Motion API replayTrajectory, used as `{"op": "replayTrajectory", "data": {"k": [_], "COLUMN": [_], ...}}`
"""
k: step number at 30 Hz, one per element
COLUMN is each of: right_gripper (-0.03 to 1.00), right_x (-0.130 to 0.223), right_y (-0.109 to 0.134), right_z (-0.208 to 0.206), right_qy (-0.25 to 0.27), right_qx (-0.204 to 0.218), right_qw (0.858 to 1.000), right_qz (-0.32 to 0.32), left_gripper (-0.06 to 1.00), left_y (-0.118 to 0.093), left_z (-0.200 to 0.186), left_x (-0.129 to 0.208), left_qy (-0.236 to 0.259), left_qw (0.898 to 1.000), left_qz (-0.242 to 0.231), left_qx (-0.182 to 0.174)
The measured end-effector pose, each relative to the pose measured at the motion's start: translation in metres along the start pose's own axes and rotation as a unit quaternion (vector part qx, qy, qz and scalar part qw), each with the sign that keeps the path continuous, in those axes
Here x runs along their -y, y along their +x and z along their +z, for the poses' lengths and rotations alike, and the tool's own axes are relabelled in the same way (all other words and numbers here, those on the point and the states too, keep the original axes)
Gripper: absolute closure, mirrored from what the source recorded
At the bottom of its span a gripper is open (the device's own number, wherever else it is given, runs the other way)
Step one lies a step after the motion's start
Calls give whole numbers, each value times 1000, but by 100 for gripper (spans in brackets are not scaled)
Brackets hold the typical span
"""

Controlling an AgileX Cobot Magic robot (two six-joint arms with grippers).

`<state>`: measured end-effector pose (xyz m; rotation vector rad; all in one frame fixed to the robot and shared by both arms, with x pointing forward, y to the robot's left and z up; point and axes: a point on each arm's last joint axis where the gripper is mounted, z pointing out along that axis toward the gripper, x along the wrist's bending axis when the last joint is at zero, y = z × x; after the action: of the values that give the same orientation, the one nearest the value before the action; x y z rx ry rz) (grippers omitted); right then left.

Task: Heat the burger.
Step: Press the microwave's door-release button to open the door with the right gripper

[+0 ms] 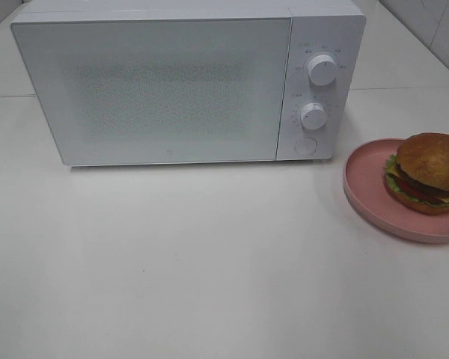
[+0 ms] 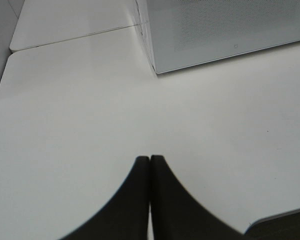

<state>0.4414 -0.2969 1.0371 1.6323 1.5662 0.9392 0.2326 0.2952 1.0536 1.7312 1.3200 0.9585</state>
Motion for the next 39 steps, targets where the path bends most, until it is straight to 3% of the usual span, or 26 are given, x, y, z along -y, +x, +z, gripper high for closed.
{"op": "replayTrajectory", "data": {"k": [6, 8, 11, 12, 17, 20, 23, 31, 39], "right_gripper": [88, 92, 94, 97, 97, 97, 97, 97, 97], "right_x": [4, 6, 7, 10, 22, 24, 36, 56, 71], "right_y": [9, 29, 36, 48, 81, 87, 113, 139, 143], "right_z": [15, 25, 27, 32, 48, 50, 63, 83, 101], "right_qy": [13, 6, 5, 2, 0, -2, -20, -48, -47], "right_qx": [-18, -56, -68, -90, -143, -152, -190, -225, -225], "right_qw": [1000, 998, 997, 994, 986, 984, 975, 965, 968], "right_qz": [-3, -35, -43, -56, -90, -94, -113, -123, -103], "left_gripper": [94, 94, 94, 94, 94, 94, 94, 94, 94], "left_y": [0, 0, 0, 0, 0, 0, 0, 0, 0], "left_z": [0, 0, 0, 0, 0, 0, 0, 0, 0], "left_x": [0, 0, 0, 0, 0, 0, 0, 0, 0], "left_qy": [0, 0, 0, 0, 0, 0, 0, 0, 0], "left_qw": [1000, 1000, 1000, 1000, 1000, 1000, 1000, 1000, 1000], "left_qz": [0, 0, 0, 0, 0, 0, 0, 0, 0], "left_qx": [0, 0, 0, 0, 0, 0, 0, 0, 0]}}
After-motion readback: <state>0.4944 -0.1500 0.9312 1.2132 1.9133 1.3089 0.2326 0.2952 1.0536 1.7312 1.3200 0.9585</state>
